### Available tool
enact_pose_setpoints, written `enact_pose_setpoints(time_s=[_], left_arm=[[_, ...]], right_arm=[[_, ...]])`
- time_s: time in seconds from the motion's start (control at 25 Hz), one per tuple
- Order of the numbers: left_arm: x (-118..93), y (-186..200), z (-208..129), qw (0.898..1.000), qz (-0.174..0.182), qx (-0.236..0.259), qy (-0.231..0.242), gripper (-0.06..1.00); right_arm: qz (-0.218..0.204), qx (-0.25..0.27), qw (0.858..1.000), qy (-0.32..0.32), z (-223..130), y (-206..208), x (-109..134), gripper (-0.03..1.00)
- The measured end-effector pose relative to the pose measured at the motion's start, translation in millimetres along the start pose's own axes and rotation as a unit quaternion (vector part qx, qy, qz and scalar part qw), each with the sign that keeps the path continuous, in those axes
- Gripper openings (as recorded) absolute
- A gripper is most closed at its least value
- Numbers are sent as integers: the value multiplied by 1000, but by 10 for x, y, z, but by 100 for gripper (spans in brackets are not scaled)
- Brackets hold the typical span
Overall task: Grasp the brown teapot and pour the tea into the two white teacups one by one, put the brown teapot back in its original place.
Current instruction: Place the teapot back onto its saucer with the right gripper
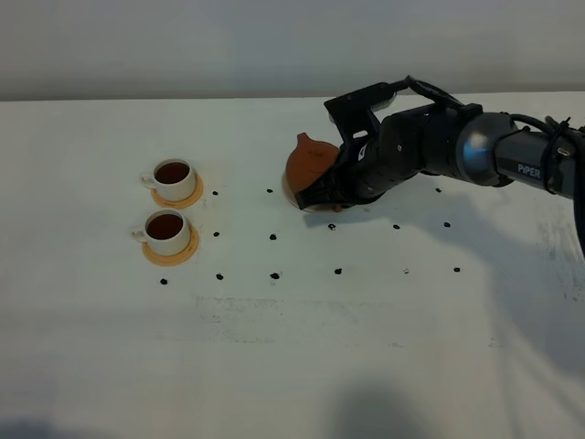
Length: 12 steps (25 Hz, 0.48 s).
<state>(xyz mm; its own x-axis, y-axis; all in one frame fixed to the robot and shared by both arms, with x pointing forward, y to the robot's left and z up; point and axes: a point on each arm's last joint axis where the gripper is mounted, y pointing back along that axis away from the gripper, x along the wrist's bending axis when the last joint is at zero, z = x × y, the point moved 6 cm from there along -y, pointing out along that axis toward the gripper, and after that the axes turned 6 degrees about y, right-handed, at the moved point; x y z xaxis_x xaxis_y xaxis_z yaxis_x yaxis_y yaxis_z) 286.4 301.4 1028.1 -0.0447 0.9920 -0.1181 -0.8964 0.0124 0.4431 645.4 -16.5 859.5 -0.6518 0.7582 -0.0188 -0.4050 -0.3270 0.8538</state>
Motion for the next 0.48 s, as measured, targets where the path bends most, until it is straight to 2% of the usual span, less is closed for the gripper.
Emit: enact_pose_setpoints(time_s=[0.32, 0.4, 0.48], left_arm=[[0, 0, 0, 1000, 0, 0, 0, 45], [0, 0, 0, 1000, 0, 0, 0, 45], [0, 0, 0, 1000, 0, 0, 0, 45]], right_arm=[[-1, 4, 1000, -13, -22, -17, -31, 10], [-2, 12, 1000, -15, -51, -32, -33, 15], [-4, 23, 1000, -17, -97, -59, -41, 26]])
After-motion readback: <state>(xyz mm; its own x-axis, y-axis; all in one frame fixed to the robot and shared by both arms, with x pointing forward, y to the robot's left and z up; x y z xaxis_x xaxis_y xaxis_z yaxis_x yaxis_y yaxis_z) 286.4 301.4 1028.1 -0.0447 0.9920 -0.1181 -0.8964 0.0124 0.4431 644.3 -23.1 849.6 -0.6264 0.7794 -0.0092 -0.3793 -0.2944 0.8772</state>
